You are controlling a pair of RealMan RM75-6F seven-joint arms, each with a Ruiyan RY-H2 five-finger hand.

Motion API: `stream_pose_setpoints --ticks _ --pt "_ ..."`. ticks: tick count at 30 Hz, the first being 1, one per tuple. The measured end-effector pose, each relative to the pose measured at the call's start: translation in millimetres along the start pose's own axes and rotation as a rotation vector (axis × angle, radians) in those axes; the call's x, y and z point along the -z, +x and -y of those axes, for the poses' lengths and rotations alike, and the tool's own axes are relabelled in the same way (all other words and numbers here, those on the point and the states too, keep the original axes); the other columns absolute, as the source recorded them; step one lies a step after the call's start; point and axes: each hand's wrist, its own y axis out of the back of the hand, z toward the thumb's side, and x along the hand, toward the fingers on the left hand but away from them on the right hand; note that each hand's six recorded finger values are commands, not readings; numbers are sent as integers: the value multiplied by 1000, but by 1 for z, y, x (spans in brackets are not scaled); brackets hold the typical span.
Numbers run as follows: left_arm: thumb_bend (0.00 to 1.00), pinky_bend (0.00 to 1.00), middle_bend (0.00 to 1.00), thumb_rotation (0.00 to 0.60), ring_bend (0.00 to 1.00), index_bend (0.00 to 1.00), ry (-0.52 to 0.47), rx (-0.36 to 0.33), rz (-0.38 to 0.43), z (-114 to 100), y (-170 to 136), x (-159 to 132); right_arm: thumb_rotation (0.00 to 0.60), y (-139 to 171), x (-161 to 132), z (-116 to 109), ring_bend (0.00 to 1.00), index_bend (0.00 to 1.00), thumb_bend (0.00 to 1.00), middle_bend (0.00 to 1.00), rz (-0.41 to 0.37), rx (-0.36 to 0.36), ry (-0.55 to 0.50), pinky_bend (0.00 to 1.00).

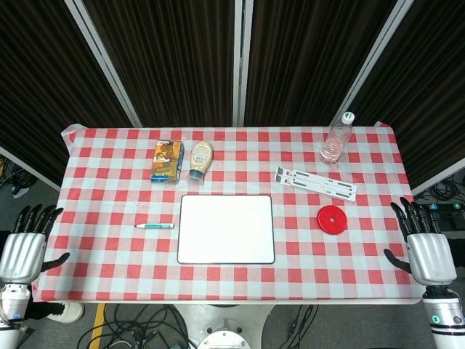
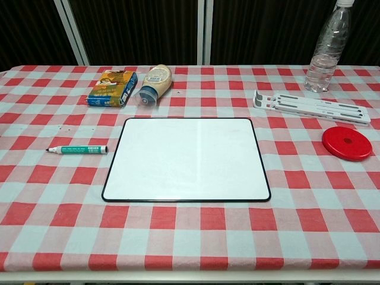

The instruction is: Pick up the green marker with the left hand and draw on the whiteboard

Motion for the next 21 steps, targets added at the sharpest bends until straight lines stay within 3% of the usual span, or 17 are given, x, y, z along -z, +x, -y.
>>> stream_pose_setpoints --ticks 3,7,9,17,21 --pt "87 256 150 600 240 218 -4 -18 39 -6 16 -12 600 -1 1 -5 0 0 88 0 -3 17 7 0" --pt "174 643 294 600 543 327 -12 -24 107 -11 45 -35 600 -3 4 -13 0 0 90 0 -3 40 17 0" --pt "211 749 333 600 639 352 -15 -17 145 -10 62 -52 600 -3 4 -16 0 0 92 0 -4 48 21 0" --pt "249 901 430 600 773 411 112 85 244 19 101 -112 600 -3 8 -19 0 0 94 0 4 44 28 0" --pt "308 969 467 600 830 439 168 161 286 48 111 -153 600 -2 12 -15 0 0 94 0 20 26 24 0"
